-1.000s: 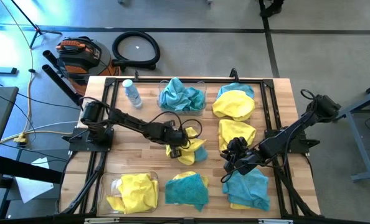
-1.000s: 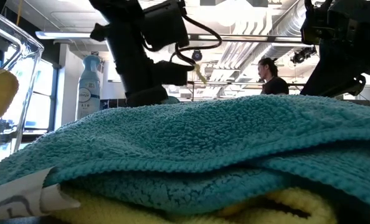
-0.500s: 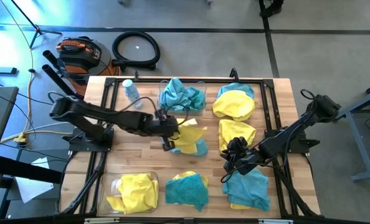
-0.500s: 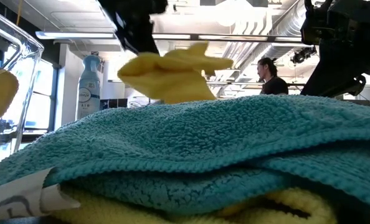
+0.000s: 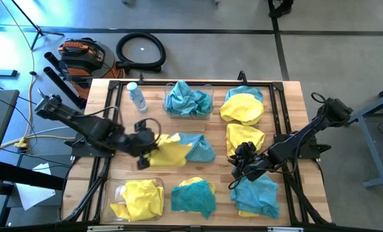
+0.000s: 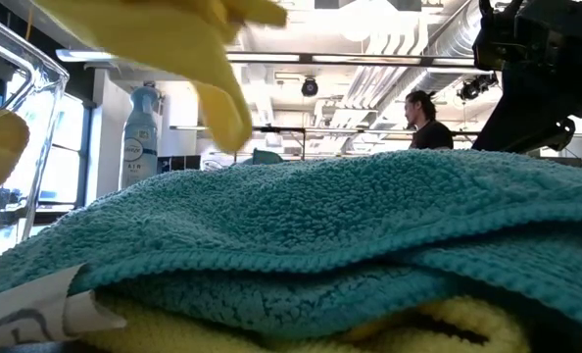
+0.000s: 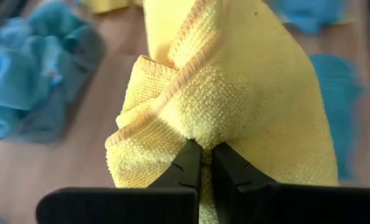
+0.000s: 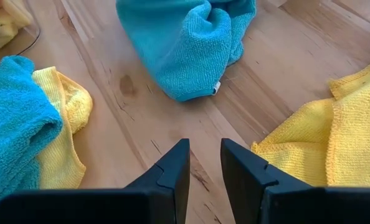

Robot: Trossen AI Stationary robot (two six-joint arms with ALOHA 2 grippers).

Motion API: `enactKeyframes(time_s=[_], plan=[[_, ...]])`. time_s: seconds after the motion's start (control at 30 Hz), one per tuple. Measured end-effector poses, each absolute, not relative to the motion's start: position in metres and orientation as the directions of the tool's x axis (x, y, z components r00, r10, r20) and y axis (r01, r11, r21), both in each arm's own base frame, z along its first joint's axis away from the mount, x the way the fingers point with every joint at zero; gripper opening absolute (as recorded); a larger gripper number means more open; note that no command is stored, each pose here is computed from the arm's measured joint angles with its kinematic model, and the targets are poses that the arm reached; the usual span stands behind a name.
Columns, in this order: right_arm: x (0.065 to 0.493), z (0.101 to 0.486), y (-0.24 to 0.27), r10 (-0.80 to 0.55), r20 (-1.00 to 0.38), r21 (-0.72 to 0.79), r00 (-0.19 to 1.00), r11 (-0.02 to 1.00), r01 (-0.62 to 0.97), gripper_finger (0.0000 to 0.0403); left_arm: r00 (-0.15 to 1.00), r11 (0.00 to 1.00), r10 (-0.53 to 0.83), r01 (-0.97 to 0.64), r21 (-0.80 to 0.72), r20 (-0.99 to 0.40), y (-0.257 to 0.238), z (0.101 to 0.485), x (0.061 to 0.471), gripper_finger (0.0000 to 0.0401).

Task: Sort microfiber towel by color & place in baskets
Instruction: Put the yellow microfiber towel into the bottom transparent bin

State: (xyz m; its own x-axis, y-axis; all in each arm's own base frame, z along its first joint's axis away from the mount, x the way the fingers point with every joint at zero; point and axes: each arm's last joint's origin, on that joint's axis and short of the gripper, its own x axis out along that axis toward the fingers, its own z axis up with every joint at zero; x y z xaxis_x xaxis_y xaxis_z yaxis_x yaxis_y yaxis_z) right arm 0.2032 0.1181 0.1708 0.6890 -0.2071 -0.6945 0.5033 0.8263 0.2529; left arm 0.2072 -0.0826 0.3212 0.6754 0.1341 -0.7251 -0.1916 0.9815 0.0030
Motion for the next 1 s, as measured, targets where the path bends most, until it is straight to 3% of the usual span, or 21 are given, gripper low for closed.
enactKeyframes(time_s=[0.3,0.5,0.63,0.77,1.0], plan=[[0.203,0.171,0.118,-0.208,-0.693,0.253,0.690,0.826,0.504,0.0087,0.671,0.992,-0.031,-0.068,-0.103,-0.741,-0.121,0.366,0.158,0.0000],[0.203,0.171,0.118,-0.208,-0.693,0.253,0.690,0.826,0.504,0.0087,0.587,0.968,-0.169,-0.050,-0.244,-0.792,-0.141,0.381,0.135,0.0000],[0.203,0.171,0.118,-0.208,-0.693,0.253,0.690,0.826,0.504,0.0087,0.440,0.946,-0.199,-0.146,-0.289,-0.876,-0.154,0.370,0.126,0.0000],[0.203,0.171,0.118,-0.209,-0.693,0.253,0.690,0.826,0.504,0.0087,0.229,0.923,-0.169,-0.303,-0.235,-0.959,-0.170,0.352,0.123,0.0000],[0.203,0.171,0.117,-0.235,-0.679,0.243,0.696,0.823,0.514,0.0087,-0.047,0.937,-0.171,-0.316,-0.148,-0.984,-0.211,0.314,0.142,0.0000]])
